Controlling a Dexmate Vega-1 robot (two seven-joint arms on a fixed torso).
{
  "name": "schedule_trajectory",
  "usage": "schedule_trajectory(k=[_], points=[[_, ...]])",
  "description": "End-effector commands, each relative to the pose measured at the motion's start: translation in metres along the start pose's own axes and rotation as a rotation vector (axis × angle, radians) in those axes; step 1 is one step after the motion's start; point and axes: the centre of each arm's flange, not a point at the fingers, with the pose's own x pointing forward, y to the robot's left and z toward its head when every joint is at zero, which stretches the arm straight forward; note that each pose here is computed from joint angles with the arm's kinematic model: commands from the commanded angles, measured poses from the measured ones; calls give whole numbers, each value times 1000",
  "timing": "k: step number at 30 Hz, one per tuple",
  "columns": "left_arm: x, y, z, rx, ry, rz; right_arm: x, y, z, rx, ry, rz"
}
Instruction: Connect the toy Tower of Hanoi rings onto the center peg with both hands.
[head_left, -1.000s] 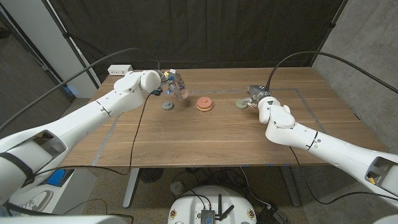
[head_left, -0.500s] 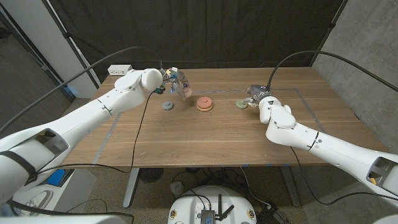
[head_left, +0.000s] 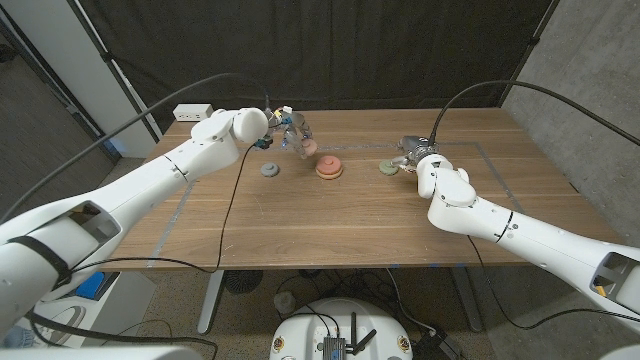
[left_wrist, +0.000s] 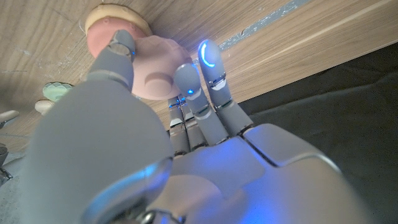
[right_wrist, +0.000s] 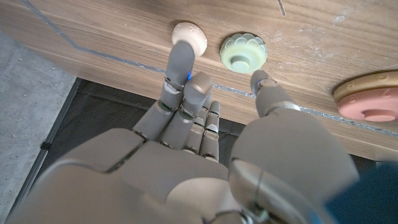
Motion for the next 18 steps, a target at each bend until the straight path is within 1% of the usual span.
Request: schedule_trajectory(k=[1,7,18], points=[[14,0,14,6,-44,-7,0,-2,-3,5,8,-4],[20,-3,17,-2,-53,-10,1,-3,-5,8,12,-5],[24,-4,17,-7,-54,-14,1,-2,-6,9,11,-3]])
